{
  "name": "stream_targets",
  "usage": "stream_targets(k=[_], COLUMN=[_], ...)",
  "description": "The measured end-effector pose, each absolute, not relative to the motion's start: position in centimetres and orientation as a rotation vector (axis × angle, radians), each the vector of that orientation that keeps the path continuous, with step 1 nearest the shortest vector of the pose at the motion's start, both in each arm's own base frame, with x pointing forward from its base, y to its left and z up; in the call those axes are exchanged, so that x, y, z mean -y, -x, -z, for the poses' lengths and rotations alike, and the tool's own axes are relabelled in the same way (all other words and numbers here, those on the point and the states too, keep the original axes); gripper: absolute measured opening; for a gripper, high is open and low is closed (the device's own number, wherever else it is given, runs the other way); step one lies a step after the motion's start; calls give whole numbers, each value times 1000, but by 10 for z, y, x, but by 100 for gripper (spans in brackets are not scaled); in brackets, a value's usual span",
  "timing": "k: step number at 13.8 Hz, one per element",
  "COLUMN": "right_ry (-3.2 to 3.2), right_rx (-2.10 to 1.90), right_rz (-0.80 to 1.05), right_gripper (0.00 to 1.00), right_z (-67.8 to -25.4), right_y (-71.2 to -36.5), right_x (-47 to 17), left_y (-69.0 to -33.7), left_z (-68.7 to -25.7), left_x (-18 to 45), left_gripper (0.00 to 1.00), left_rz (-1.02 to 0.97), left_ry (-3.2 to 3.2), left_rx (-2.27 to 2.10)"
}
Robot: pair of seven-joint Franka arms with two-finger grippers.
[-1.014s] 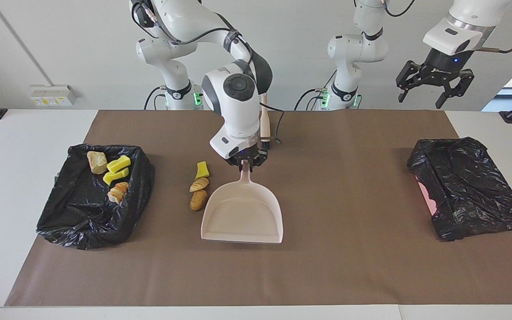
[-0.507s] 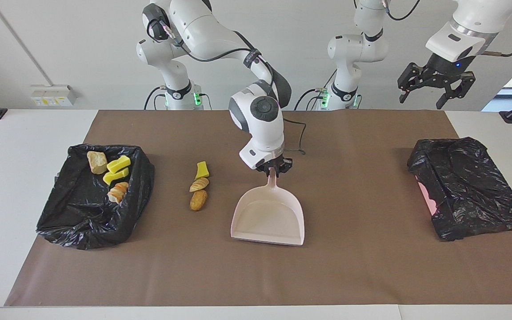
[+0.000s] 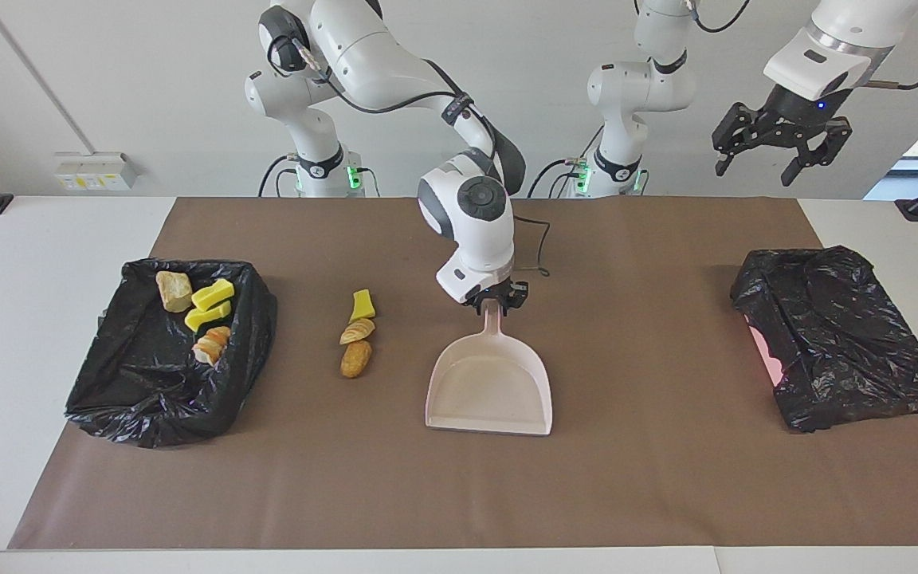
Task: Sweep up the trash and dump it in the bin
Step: 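Return the dustpan to the mat center with the right gripper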
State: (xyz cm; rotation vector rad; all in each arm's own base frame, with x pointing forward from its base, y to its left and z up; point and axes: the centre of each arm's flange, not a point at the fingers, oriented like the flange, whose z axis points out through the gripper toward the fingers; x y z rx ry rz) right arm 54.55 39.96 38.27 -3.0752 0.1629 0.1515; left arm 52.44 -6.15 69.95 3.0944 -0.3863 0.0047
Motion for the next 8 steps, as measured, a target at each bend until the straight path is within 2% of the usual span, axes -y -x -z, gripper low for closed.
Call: stream_targets(k=[2,4,8], right_ry=[3087,3099,3083], right_rx=[-152,-139,-61], right_rz=[-161,-180,-316], right_gripper=[100,100,100], right_z=[-421,-449,-448], right_y=[-524,-486,-390], right_x=[-387,-368,-366], left_y=[-524,-525,-525], left_z=[-700,-700,-700], left_x=[59,52,48], left_gripper=[100,100,100], left_rz=[-6,-6,-7], left_ry=[-3097,-3100,-3101], left_rx=[374,352,340])
